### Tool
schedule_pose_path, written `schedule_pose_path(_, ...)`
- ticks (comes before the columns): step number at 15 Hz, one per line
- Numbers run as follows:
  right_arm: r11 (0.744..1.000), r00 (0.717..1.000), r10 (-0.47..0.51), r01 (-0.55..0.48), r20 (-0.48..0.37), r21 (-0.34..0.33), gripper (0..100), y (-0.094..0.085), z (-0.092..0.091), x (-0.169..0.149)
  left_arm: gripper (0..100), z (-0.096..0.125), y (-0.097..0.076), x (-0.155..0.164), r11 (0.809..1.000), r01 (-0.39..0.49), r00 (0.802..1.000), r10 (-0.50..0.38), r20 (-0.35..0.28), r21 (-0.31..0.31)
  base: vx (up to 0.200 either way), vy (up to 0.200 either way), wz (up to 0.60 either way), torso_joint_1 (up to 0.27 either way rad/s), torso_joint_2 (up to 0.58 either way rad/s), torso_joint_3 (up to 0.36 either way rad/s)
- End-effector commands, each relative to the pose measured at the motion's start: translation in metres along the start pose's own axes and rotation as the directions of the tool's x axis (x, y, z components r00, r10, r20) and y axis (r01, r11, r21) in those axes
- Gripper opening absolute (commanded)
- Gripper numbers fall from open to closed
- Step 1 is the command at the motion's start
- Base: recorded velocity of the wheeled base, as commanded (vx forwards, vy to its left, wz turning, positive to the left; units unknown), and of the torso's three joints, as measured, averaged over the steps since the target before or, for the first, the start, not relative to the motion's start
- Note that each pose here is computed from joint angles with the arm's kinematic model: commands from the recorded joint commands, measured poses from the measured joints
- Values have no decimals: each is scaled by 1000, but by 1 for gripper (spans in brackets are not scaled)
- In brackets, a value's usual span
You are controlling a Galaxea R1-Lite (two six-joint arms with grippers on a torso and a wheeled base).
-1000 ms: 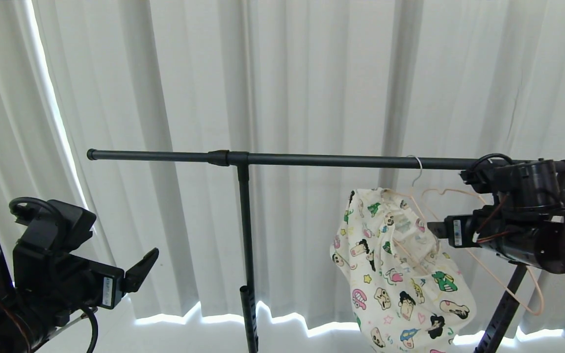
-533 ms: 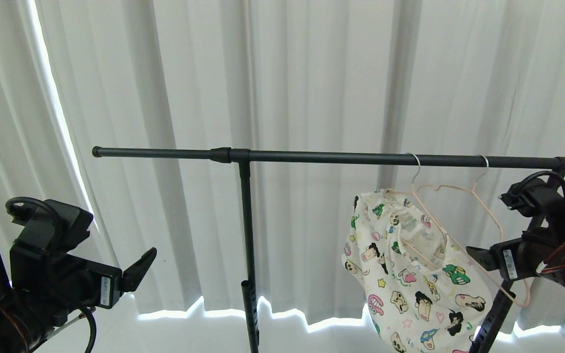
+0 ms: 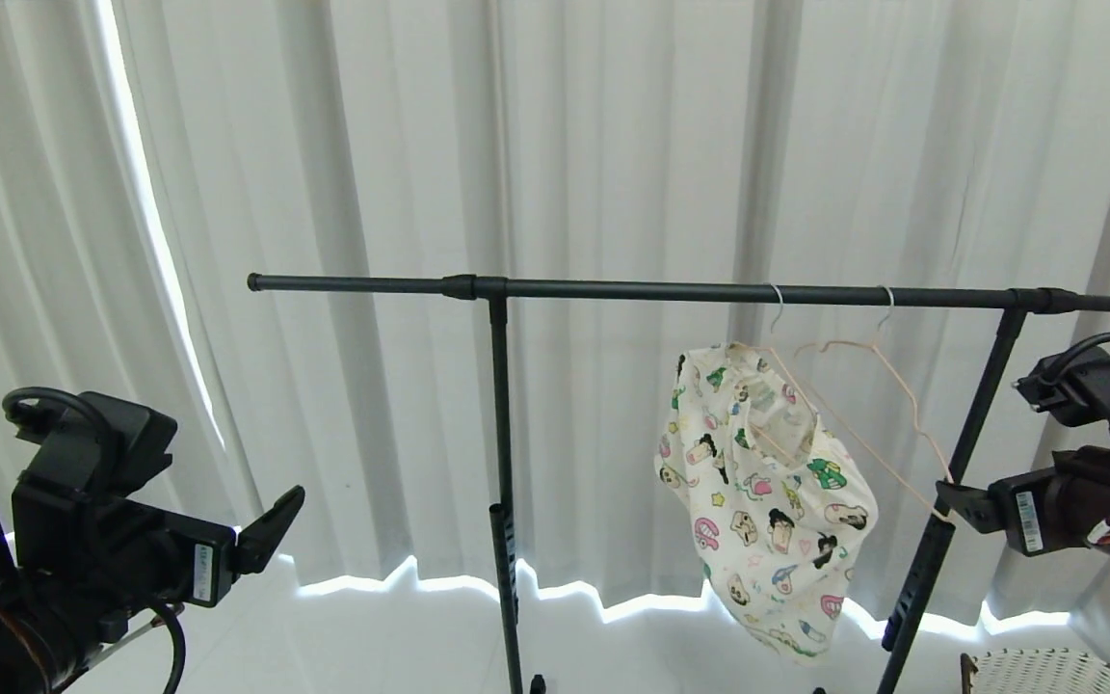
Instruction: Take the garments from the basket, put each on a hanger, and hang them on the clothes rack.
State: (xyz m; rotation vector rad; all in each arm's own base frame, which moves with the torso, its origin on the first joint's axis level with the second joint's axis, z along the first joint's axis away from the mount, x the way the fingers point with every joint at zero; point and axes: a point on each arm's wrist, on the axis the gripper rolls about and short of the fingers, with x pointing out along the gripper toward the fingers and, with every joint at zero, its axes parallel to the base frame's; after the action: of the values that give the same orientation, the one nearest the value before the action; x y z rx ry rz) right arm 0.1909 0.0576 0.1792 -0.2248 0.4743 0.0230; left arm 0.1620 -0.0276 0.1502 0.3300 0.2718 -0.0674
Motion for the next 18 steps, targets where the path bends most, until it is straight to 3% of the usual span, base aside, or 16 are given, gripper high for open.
schedule_pose_path(1, 1000, 1000, -21, 21, -3, -5, 100, -5, -1, 1, 100, 0, 0, 0, 1000, -1, 1000, 1, 1, 0, -200, 0, 0, 2, 2, 2)
schedule_pose_path(5, 986, 992, -118, 112, -48, -122, 100, -28, -16, -1, 100, -3, -1, -1, 1000, 2, 1000, -2, -10, 0, -200, 0, 0, 2, 2, 5)
schedule_pose_path(8, 976, 984, -162, 148, -76, -160, 100, -35, -26, -4, 100, -8, -1, -6, 1000, 5, 1000, -5, -15, -2, -67, 0, 0, 2, 1, 1)
schedule_pose_path(15, 970, 979, -190, 175, -75, -166, 100, -41, -30, -7, 100, -17, -3, -11, 1000, 10, 999, -10, -37, 1, 0, 0, 0, 0, 0, 0)
schedule_pose_path(18, 968, 979, -190, 174, -75, -181, 100, -41, -30, -7, 100, -17, -3, -11, 1000, 10, 999, -10, -37, 1, 0, 0, 0, -134, 308, 160)
